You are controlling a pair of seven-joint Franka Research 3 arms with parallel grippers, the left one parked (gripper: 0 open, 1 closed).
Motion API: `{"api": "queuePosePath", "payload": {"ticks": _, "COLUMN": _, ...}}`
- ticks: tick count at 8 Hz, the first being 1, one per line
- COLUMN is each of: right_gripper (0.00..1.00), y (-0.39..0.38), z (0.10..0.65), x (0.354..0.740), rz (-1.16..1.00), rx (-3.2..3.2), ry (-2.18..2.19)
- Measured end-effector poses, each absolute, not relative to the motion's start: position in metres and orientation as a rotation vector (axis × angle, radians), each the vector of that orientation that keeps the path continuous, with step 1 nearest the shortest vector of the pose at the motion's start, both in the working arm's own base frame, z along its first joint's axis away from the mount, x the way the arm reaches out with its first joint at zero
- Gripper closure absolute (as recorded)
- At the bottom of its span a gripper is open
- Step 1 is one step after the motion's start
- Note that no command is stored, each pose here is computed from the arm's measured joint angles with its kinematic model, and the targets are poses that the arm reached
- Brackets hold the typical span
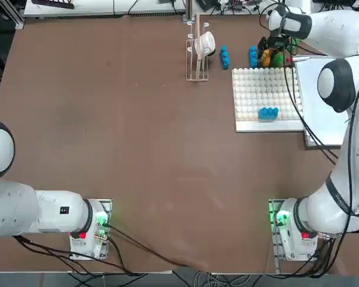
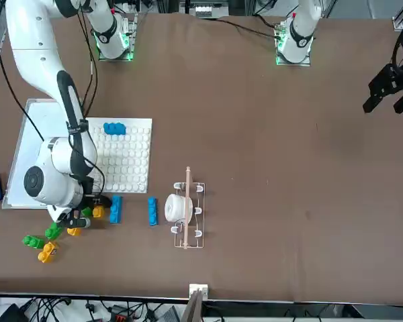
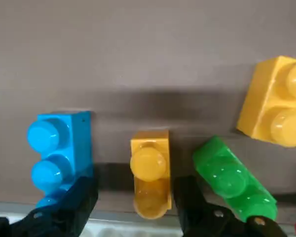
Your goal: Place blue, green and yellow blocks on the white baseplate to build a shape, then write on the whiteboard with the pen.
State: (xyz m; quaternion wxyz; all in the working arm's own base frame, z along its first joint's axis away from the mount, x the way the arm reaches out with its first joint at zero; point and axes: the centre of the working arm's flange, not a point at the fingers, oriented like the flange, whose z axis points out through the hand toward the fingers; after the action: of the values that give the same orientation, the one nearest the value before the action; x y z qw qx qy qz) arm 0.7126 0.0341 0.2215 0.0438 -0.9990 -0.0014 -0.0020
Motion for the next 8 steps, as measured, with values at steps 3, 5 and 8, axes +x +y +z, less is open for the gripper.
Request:
{"api": "queuePosePath", "payload": {"ticks": 3, "right_gripper": 0.16, "y": 0.033, "z": 0.224, "x": 0.716, "rz": -0.020, "rx": -3.056, "ry": -0.004}}
{"api": "queuePosePath", "payload": {"ticks": 5, "right_gripper": 0.18, "y": 0.033, "z": 0.221, "x": 0.717, "rz": -0.016, "rx": -3.056, "ry": -0.004}}
{"api": "queuePosePath", "payload": {"ticks": 8, "right_gripper": 0.22, "y": 0.034, "z": 0.214, "x": 0.716, "rz": -0.002, "rx": -3.062, "ry": -0.008}}
